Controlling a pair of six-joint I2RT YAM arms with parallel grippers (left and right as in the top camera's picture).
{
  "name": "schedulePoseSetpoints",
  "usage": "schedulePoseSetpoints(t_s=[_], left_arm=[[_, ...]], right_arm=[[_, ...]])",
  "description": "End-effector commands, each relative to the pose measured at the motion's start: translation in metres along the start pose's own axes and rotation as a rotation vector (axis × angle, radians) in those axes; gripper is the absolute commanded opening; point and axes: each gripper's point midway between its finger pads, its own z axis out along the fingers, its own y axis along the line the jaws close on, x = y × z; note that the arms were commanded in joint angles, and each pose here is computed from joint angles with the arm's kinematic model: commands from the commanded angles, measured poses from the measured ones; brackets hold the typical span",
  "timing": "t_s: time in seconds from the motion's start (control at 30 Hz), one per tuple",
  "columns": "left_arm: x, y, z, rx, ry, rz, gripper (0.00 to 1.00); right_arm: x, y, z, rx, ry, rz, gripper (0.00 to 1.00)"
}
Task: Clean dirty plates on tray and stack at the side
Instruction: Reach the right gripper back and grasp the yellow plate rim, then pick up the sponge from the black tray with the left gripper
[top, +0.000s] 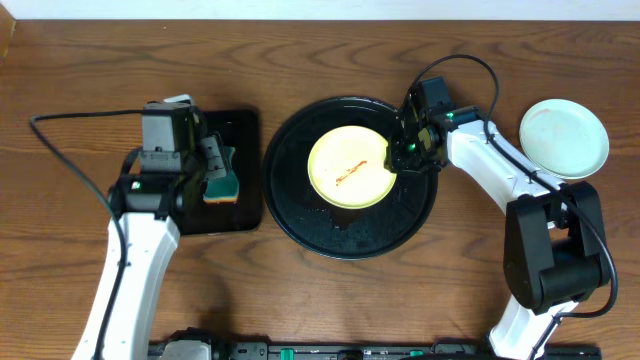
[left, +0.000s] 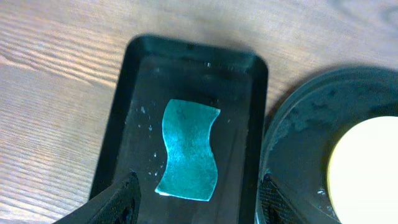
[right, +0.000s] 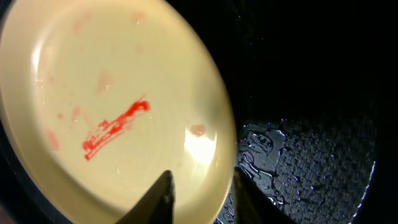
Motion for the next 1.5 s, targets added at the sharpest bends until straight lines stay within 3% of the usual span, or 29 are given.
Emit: schedulePoseSetpoints(t_s=[0.0,0.37,0.57,0.93,1.0,1.17,1.47], left_arm=[[0.012,0.003,0.022,-0.024,0.077,-0.009,0.62],[0.058,0.018,0.088,-0.129,0.292,0.023,0.54],[0.083,0.023,0.099,-0.154,0.390,0.036,0.55],[0.101,0.027,0.112,-0.149,0.379,0.038,0.78],[0.104,0.026,0.114,-0.145,0.377,0.038,0.79],[0.105,0.025,0.116,-0.131,0.369,0.034,0.81],[0.106,0.025,0.119,-0.131,0.367,0.034,0.77]], right_arm=[[-0.002,0.003,0.001,-0.005,-0.001,0.006,0.36],[-0.002,0.004,0.001,-0.011,0.002,0.006,0.39],[-0.001,0.004,0.001,-0.010,0.005,0.007,0.43],[0.000,0.006,0.001,-0.021,0.009,0.007,0.49],[0.000,0.008,0.001,-0.032,0.012,0.007,0.53],[0.000,0.008,0.001,-0.035,0.014,0.007,0.75],[0.001,0.008,0.001,-0.034,0.017,0.008,0.75]])
